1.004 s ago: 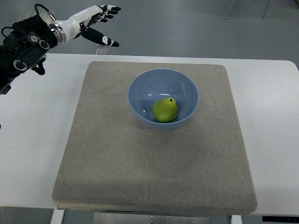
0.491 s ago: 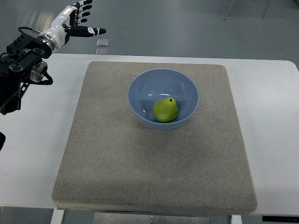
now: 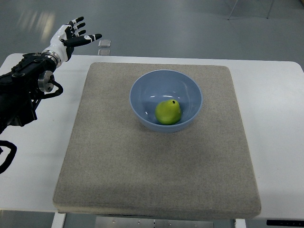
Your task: Place pear in bowl with left hand
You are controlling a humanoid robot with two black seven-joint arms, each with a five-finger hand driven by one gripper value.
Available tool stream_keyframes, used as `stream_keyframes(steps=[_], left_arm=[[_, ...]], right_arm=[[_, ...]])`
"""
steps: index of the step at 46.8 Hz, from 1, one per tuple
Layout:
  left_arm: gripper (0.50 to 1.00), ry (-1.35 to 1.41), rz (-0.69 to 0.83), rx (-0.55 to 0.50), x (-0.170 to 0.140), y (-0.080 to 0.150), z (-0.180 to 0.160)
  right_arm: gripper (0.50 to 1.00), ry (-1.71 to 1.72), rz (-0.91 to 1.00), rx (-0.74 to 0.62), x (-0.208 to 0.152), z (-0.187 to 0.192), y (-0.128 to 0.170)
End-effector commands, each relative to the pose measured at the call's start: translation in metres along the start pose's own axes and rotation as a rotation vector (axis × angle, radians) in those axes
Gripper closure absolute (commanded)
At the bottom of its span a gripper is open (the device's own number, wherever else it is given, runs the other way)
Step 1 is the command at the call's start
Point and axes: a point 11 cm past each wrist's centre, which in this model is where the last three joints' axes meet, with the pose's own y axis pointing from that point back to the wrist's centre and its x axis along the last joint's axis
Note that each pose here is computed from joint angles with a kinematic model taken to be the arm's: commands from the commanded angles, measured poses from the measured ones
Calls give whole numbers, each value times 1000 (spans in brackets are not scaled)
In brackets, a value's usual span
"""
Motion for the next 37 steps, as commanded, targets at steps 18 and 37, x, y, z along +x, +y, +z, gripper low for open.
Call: stream_keyframes(steps=[18,37], left_arm=[[512,343,-2,116,-17,2,-26],[510,612,-181,23,-25,9,-24]], right_arm=[[576,0,0,0,0,0,0],[574,0,0,0,0,0,0]])
